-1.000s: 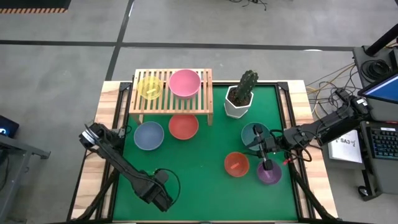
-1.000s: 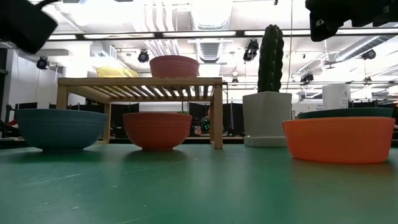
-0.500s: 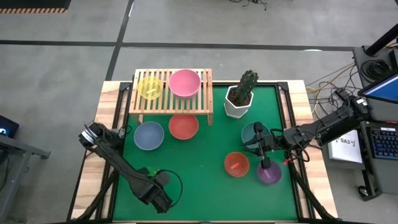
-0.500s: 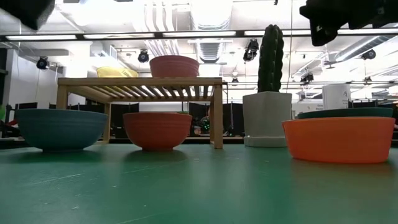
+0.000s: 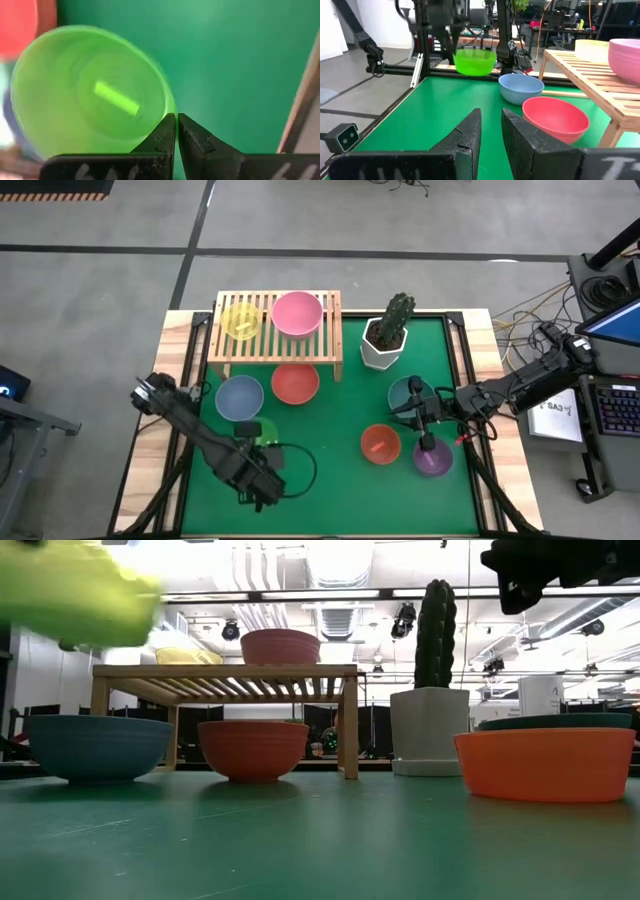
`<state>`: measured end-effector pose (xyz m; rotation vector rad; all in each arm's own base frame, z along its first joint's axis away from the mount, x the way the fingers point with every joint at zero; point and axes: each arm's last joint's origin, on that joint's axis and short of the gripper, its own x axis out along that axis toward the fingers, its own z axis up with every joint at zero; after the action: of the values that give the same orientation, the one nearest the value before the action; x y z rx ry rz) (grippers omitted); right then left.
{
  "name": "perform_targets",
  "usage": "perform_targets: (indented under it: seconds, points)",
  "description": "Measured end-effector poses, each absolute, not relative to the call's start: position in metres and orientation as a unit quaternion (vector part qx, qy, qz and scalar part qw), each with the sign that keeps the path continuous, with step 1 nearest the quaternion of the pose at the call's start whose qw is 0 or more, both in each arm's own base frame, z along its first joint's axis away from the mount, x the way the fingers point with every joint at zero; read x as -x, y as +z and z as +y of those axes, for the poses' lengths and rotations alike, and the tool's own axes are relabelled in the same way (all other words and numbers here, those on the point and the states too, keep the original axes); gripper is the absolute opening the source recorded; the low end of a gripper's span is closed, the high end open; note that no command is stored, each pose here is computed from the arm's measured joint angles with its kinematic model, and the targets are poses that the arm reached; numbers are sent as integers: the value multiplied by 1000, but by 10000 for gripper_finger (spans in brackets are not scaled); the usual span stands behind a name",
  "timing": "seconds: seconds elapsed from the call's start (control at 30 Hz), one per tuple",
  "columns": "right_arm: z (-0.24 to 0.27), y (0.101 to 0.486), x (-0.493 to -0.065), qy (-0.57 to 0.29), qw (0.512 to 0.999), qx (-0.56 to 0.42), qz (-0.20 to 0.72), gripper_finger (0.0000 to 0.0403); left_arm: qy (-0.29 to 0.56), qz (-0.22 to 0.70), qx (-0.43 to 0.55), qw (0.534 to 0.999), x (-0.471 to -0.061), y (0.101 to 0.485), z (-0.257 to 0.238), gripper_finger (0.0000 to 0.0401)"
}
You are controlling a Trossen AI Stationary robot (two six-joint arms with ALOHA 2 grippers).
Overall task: Place and stack bowls onto a shelf
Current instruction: Stack the green transparent bowl on top of the yellow transparent bowl on the shelf
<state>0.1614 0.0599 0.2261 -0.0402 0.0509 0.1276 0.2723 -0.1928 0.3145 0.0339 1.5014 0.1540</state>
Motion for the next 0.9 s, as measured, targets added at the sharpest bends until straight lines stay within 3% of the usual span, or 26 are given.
perform_targets:
  seconds: [0.2,0.47,0.67,0.9]
  points:
    - [60,225,-161,64,997,20,29,65,85,613,-38,785,-271,356,-150,0]
    - [60,225,-161,64,997,20,29,65,166,531,-29,830,-243,403,-76,0]
    - [59,225,-161,56,998,20,29,65,231,503,-14,833,-223,425,-16,0]
    - [59,225,-161,56,998,21,30,65,288,530,-39,797,-210,430,49,0]
